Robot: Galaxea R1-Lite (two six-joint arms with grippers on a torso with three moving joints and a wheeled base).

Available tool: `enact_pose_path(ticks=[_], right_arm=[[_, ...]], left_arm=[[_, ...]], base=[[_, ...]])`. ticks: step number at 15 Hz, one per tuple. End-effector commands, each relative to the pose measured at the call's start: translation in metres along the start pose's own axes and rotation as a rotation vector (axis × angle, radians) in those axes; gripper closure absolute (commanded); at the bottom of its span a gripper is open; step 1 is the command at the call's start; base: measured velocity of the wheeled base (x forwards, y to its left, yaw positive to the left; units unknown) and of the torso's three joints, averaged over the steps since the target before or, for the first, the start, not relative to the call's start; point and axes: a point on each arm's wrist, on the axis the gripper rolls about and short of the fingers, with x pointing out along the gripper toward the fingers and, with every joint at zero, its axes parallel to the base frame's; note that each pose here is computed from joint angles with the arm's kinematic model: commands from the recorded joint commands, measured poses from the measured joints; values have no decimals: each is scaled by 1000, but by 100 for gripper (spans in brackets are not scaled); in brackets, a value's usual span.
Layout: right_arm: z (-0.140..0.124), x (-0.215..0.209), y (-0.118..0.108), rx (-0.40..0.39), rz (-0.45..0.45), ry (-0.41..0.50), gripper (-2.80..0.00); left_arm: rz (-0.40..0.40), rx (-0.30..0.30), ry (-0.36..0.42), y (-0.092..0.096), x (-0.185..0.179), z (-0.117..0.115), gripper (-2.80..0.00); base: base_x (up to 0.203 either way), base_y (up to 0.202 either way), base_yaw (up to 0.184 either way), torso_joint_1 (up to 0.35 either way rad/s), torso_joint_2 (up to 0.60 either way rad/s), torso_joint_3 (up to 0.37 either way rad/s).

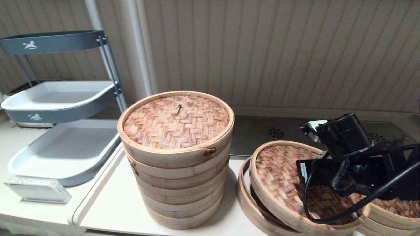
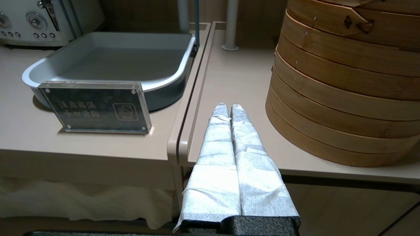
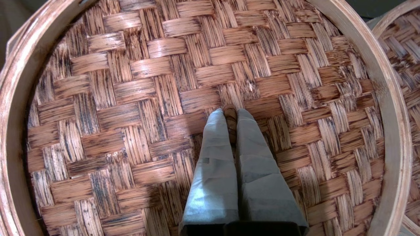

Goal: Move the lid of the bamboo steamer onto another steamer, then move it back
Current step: Put the steamer

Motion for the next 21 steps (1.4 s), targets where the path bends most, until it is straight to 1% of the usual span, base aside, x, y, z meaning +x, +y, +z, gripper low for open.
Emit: enact_pose_path(ticks=[1,3,5,10,16,21], right_arm=[[-1,10,3,-6,-15,26,0],[0,16,5,-3,-20,15,0],[-1,24,9,-9,-25,26,0],[-3,37,17,-12,-16,21,0],[1,33,20,-9,-6,-1,0],[7,26,15,10,-14,-31,0]], left_arm=[[0,0,21,0,1,-7,0],[0,0,22,0,1,-7,0],[-1,0,22,0,1,-7,0],[1,0,22,0,1,-7,0],[1,0,22,0,1,-7,0],[1,0,22,0,1,-7,0]], base=[[0,0,0,0,0,0],[0,0,0,0,0,0],[0,0,0,0,0,0],[0,0,0,0,0,0],[0,0,0,0,0,0],[0,0,0,0,0,0]])
